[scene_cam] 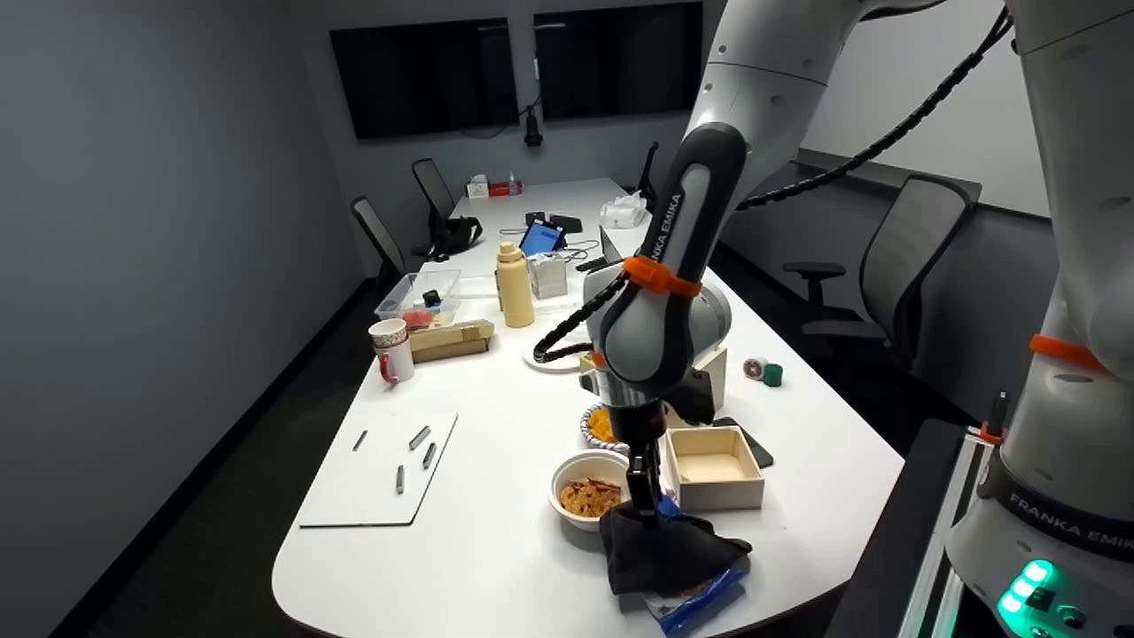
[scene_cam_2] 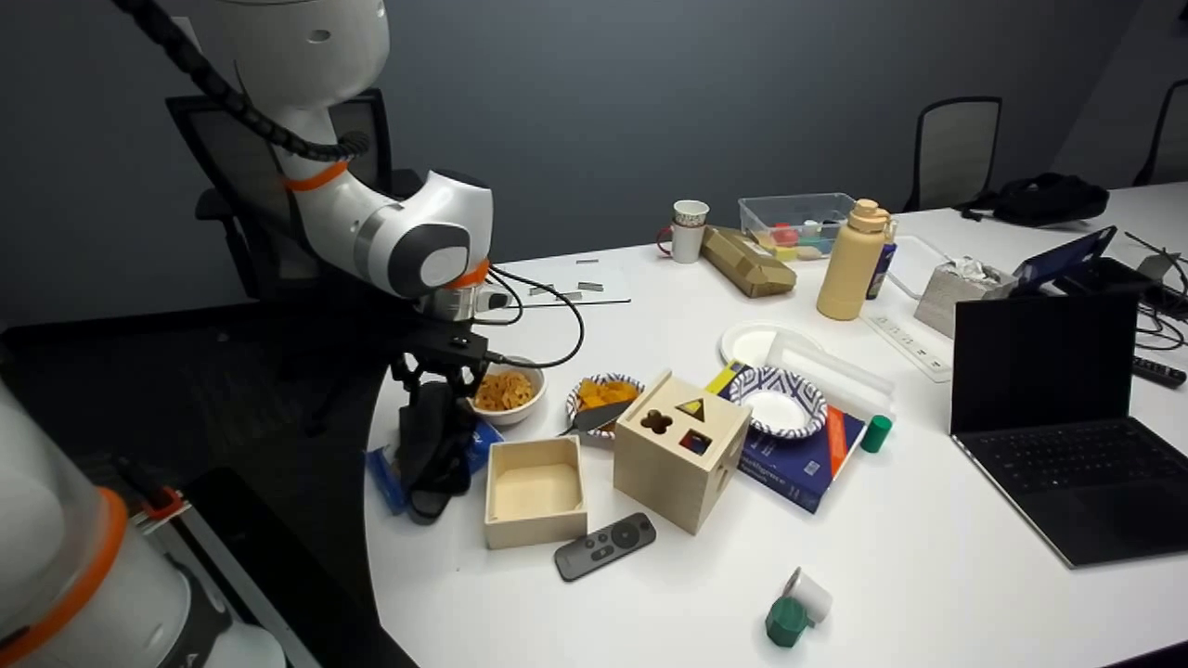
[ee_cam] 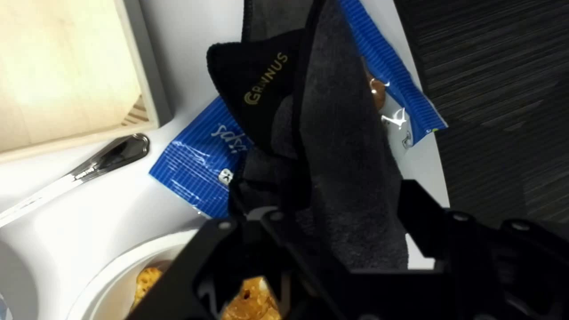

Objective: Use the towel to wipe the right side of the counter.

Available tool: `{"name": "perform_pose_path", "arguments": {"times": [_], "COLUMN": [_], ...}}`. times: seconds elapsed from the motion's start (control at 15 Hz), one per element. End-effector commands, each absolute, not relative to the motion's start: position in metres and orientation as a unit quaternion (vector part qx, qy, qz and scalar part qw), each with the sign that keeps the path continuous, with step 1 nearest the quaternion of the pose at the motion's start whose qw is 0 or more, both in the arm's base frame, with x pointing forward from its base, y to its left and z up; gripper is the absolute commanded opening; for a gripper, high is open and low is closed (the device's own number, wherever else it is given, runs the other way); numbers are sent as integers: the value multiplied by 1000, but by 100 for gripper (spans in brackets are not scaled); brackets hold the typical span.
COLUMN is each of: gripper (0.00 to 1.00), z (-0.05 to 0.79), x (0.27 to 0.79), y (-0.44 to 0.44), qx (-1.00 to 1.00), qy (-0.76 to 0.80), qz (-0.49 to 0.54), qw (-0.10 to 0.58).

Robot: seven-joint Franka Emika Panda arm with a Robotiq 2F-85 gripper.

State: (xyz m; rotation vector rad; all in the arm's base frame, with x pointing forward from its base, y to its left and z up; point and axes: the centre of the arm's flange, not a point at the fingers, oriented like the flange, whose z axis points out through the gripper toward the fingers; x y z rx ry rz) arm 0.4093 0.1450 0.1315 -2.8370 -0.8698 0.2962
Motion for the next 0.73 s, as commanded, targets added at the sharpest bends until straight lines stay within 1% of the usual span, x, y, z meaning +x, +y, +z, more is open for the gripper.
{"name": "perform_pose_path", "arguments": {"times": [0.0,0.07,0.13,0.67], "gripper": [94,99,100,100], "z": [138,139,138,134], "x": [416,416,417,415], "y": [140,138,136,127], "qx": [-949,-950,-951,-953], "qy": [-286,-284,-281,-277], "qz": [99,97,96,102], "qw": [87,87,85,75]}}
